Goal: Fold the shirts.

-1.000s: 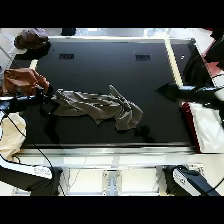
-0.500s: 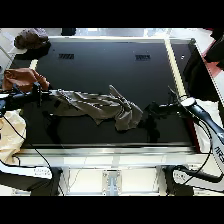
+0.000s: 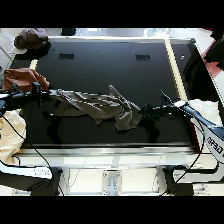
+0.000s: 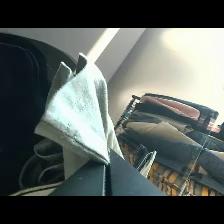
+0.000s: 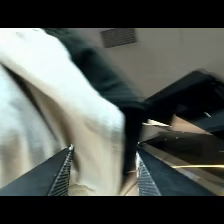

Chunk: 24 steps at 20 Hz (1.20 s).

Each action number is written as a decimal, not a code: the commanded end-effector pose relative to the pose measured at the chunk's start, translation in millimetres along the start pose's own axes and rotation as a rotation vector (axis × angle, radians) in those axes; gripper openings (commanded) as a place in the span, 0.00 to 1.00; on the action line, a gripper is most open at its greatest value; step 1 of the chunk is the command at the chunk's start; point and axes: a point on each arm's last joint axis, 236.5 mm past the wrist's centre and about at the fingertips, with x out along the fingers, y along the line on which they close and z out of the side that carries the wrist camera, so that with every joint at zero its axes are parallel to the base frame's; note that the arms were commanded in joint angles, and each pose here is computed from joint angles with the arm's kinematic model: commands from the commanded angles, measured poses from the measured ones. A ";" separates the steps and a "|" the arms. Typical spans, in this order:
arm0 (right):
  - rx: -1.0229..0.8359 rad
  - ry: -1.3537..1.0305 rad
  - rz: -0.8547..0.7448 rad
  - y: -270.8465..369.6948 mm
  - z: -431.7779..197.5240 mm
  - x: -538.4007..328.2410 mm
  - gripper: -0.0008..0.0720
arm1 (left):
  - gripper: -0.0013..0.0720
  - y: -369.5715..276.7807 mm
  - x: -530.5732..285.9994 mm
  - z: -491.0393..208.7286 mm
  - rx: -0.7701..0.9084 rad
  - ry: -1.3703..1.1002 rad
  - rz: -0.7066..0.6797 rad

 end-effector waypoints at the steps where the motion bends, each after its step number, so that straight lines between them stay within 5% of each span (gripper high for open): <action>1: -0.027 0.003 0.060 19.3 0.4 15.1 0.52 | 0.03 -0.4 -0.6 0.6 0.001 -0.002 -0.001; 2: -0.044 0.005 0.065 26.1 1.1 16.9 0.39 | 0.03 -0.4 -0.6 0.3 0.002 0.000 -0.001; 3: -0.063 0.015 0.082 35.2 1.7 14.6 0.06 | 0.03 -2.8 -1.5 -1.1 0.029 0.004 -0.008; 11: -0.526 -0.266 0.160 178.7 37.2 -199.3 0.04 | 0.03 -163.8 -156.2 17.9 0.493 -0.392 -0.369; 17: -0.979 -0.819 0.025 313.8 -54.9 -422.6 0.04 | 0.03 -300.1 -327.5 -113.1 0.911 -0.757 -0.629; 20: -1.050 -1.056 -0.104 338.8 -87.3 -499.7 0.04 | 0.03 -336.9 -397.2 -183.4 1.054 -0.971 -0.684; 24: -0.984 -1.159 -0.366 307.8 -54.3 -539.3 0.04 | 0.03 -323.5 -398.7 -199.9 1.099 -1.008 -0.513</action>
